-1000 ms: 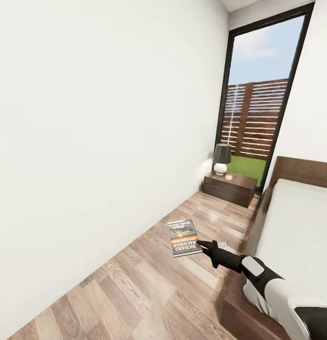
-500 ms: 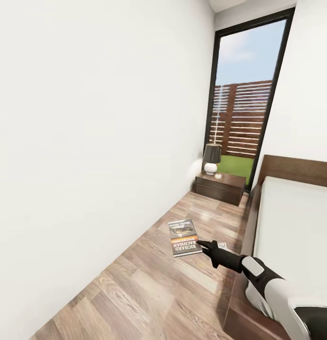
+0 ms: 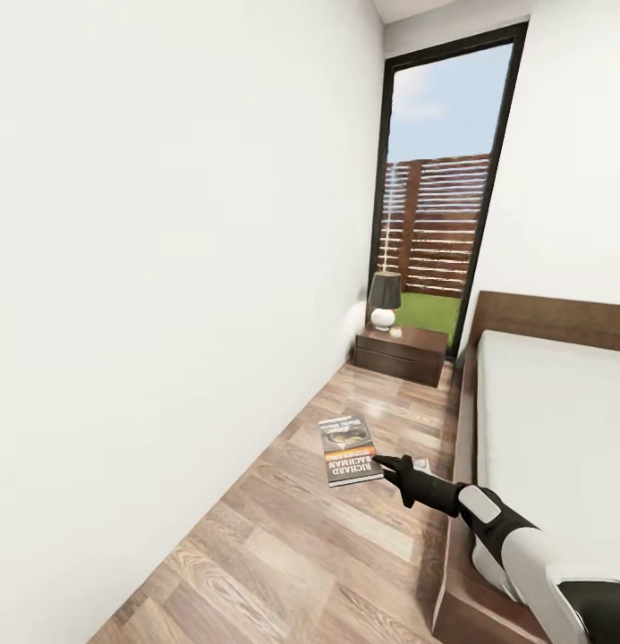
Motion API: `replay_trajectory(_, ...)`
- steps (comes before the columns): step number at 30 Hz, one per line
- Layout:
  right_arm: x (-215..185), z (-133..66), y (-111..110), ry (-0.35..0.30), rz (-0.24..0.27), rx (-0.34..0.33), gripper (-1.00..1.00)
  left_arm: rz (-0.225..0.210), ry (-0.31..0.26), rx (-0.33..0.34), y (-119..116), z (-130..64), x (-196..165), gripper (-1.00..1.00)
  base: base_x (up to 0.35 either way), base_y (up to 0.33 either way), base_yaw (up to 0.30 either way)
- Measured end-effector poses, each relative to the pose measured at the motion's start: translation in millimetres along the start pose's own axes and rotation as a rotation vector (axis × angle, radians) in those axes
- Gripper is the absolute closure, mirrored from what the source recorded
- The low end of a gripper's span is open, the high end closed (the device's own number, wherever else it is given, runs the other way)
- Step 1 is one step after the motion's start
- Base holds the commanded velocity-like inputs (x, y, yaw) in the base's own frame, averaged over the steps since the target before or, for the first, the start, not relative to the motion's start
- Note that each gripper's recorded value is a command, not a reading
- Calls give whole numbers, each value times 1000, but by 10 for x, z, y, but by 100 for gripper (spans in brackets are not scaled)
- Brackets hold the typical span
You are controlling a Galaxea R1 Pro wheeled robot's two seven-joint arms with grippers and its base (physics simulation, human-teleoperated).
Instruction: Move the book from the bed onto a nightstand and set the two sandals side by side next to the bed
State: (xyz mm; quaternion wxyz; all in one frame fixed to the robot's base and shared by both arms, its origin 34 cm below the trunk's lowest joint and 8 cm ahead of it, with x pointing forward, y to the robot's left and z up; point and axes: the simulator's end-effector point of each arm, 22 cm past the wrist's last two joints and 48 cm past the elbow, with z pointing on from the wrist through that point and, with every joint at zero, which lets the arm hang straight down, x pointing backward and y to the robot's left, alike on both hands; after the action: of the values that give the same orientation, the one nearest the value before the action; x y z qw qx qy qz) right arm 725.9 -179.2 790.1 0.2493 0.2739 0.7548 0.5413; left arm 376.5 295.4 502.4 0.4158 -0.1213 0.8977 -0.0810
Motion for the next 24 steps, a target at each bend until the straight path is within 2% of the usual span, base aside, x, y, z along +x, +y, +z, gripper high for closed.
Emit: replay_trajectory(24,-5,2,16,-2,6,-6,100,-1,0,1,-10,1,4,-100,162,241,-179)
